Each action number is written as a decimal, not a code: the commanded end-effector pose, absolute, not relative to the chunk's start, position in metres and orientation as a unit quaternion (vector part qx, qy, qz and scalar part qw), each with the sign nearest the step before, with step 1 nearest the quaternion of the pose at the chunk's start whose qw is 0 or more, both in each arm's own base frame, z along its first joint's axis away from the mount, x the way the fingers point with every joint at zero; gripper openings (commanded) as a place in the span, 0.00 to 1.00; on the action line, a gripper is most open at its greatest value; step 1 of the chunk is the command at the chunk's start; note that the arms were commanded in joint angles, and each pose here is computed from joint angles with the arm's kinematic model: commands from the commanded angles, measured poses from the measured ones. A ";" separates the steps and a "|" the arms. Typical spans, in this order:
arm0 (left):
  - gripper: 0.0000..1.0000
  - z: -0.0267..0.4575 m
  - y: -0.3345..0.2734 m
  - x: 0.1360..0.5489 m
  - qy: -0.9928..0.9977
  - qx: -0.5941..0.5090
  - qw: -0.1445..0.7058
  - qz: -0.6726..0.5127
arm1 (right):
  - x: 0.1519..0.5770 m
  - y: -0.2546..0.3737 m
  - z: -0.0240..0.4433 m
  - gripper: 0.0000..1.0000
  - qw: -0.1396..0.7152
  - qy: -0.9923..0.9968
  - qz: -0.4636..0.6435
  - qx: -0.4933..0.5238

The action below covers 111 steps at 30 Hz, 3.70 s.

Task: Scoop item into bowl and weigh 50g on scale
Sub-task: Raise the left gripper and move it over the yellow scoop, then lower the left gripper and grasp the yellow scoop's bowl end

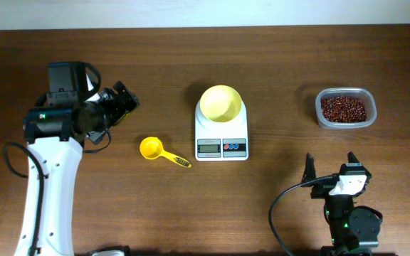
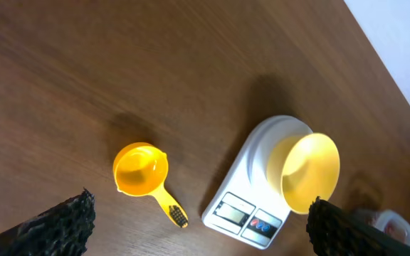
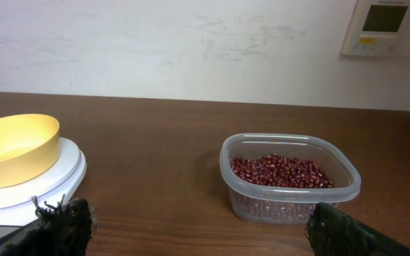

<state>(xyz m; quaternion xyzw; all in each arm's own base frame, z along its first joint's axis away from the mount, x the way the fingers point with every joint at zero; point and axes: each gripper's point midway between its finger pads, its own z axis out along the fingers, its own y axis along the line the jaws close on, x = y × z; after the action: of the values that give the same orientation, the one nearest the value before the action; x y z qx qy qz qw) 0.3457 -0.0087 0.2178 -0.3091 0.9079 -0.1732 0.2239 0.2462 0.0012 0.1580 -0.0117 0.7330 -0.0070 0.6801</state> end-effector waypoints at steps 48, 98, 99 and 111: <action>0.68 0.034 -0.028 0.289 0.862 -0.496 0.068 -0.084 | 0.246 -0.002 0.155 0.99 0.678 0.735 -0.011 -0.004; 0.00 -0.004 -0.030 0.297 0.874 -0.480 0.043 -0.072 | 0.246 -0.002 0.155 0.99 0.678 0.735 -0.011 -0.005; 0.00 0.002 -0.032 0.302 0.873 -0.478 0.050 -0.080 | 0.246 -0.002 0.155 0.99 0.678 0.735 -0.011 -0.004; 0.00 0.116 -0.034 0.341 0.796 -0.541 0.186 -0.198 | 0.246 -0.002 0.155 0.99 0.678 0.735 -0.011 -0.004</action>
<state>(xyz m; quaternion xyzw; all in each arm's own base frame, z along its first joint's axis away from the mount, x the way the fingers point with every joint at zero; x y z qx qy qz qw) 0.3370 -0.0319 0.0992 -0.4925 0.8344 -0.1680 0.1817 0.2463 0.0012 0.1578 -0.0117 0.7333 -0.0070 0.6798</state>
